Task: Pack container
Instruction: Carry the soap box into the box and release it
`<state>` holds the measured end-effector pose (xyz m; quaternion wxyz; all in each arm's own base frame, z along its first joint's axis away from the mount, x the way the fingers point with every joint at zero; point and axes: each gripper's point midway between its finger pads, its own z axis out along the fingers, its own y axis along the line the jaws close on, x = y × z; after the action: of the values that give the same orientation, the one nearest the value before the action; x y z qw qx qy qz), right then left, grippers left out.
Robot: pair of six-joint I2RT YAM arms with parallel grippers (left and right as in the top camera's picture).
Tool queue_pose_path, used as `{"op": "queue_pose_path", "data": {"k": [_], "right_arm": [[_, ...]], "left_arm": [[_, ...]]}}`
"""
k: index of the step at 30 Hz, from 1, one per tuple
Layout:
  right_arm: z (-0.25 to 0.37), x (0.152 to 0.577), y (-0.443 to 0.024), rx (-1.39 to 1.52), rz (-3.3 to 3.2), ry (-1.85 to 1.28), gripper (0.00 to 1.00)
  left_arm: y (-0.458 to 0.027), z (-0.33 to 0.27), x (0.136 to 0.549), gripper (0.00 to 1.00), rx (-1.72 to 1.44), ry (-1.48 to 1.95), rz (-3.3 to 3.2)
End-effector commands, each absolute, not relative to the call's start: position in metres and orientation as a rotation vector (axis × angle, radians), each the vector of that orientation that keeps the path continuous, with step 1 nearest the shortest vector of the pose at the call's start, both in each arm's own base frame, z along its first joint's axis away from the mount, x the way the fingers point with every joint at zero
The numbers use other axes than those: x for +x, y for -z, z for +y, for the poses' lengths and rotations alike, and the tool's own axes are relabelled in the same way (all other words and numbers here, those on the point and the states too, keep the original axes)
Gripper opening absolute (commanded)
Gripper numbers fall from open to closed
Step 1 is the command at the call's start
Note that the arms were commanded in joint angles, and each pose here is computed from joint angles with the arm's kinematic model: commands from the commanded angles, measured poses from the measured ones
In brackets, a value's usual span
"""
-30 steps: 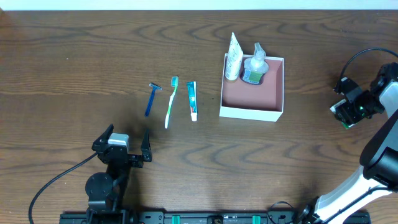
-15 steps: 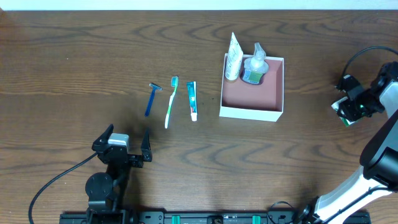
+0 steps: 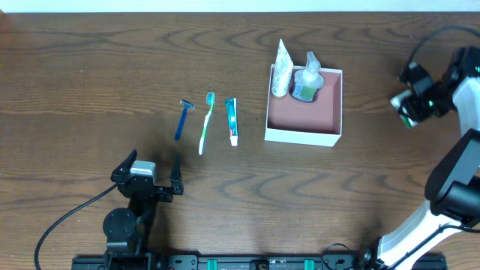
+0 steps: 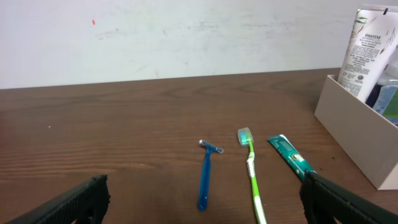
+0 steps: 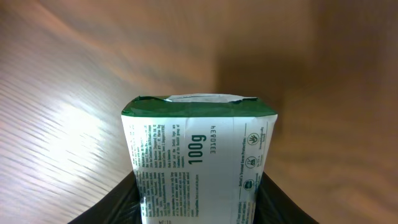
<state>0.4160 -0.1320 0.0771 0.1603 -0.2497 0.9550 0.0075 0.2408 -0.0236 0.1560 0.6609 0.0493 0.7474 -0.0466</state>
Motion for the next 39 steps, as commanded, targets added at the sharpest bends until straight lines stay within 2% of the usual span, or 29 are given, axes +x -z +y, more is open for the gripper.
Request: {"op": "queue_pose_path", "data": {"k": [1,5,9,13,16,27,34,39], "right_arm": [[-0.098,0.446,-0.142,-0.670,2.563,-0.056,0.27],[-0.062,0.460,-0.175,-0.588,2.526,-0.090,0.26],[-0.015,0.459,-0.196,-0.657,2.490,-0.136,0.27],[0.025,0.454,-0.200,-0.588,2.520,-0.224,0.29],[0.051,0.441,-0.194,-0.650,2.561,-0.258,0.30],[0.066,0.412,-0.182,-0.935,2.591,-0.242,0.29],[0.082,0.409,-0.184,-0.998,2.551,-0.304,0.29],[0.097,0.407,-0.181,-1.047,2.536,-0.313,0.34]], "left_arm": [[-0.140,-0.024,0.241,0.98,0.110,0.111,1.726],[-0.140,-0.024,0.241,0.98,0.110,0.111,1.726],[-0.140,-0.024,0.241,0.98,0.110,0.111,1.726],[-0.140,-0.024,0.241,0.98,0.110,0.111,1.726],[-0.140,-0.024,0.241,0.98,0.110,0.111,1.726],[-0.140,-0.024,0.241,0.98,0.110,0.111,1.726],[-0.140,-0.024,0.241,0.98,0.110,0.111,1.726],[-0.140,-0.024,0.241,0.98,0.110,0.111,1.726]]}}
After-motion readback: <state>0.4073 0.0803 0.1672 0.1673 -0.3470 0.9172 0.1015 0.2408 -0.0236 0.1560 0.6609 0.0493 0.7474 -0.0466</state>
